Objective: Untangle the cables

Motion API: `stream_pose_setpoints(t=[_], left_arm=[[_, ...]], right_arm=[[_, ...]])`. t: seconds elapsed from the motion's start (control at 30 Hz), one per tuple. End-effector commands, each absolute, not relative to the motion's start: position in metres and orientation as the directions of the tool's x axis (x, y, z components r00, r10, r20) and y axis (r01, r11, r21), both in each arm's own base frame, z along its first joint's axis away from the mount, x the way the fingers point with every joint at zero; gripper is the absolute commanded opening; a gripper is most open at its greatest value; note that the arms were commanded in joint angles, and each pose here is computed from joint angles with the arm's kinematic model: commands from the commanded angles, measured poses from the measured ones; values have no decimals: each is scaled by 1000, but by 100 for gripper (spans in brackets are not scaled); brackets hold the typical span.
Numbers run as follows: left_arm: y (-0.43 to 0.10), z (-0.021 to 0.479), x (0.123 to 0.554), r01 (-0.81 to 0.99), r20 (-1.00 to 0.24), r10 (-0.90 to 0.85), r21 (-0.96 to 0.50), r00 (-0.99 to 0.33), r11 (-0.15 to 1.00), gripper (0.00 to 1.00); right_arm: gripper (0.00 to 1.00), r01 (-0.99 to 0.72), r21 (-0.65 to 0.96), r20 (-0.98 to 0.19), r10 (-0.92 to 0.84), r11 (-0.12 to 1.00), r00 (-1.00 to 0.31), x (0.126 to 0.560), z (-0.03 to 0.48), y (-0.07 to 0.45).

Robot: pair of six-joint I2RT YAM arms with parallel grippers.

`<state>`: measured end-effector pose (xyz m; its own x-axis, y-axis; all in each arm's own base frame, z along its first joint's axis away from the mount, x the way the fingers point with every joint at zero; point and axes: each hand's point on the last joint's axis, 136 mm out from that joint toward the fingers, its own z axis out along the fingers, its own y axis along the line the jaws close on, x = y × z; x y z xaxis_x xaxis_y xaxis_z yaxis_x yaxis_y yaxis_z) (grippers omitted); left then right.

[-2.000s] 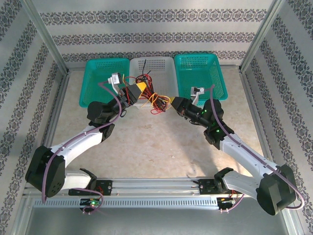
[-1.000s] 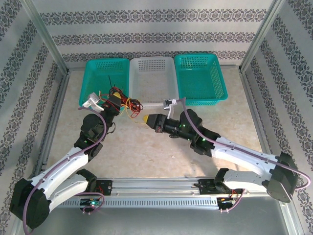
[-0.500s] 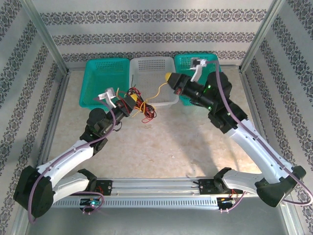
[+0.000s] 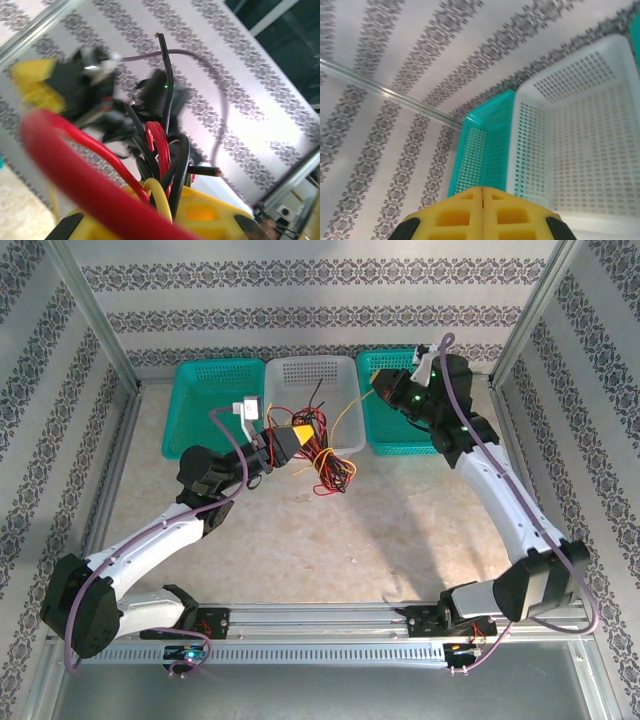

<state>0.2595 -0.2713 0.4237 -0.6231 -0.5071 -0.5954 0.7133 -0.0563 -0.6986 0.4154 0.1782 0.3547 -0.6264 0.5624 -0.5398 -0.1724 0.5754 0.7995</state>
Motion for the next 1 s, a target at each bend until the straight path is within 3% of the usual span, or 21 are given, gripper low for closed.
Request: stream_pose_setpoints(t=[0.0,0.2,0.37,0.47,0.53,0.67,0.83,0.97], left_arm=[[-258,475,226,802,-618,-550,-571,-562,-177,0],[-233,492,240,850,-578,-708,-523,-406,-61,0],[-219,495,264,840,-575,-776,-531,-257,115,0],[-197,489,280,783,-571,-812,-556,-118,278,0],[-177,482,291,708,-576,-817,-580,-7,403,0],[-155,469,305,596,-604,-788,-591,121,544,0],[-151,441,321,484,-697,-699,-562,160,671,0],[-157,409,329,447,-747,-657,-554,104,702,0]], right_arm=[[0,-99,815,-478,565,571,-673,425,311,185],[0,-69,825,-398,490,561,-776,386,238,244],[0,-68,862,-332,457,502,-825,327,192,287],[0,-81,871,-328,449,485,-831,292,183,295],[0,-119,867,-356,433,484,-828,270,188,297],[0,-259,849,-449,371,460,-813,232,219,308],[0,-404,831,-534,344,383,-772,207,279,317],[0,-517,777,-628,377,360,-681,202,350,304]])
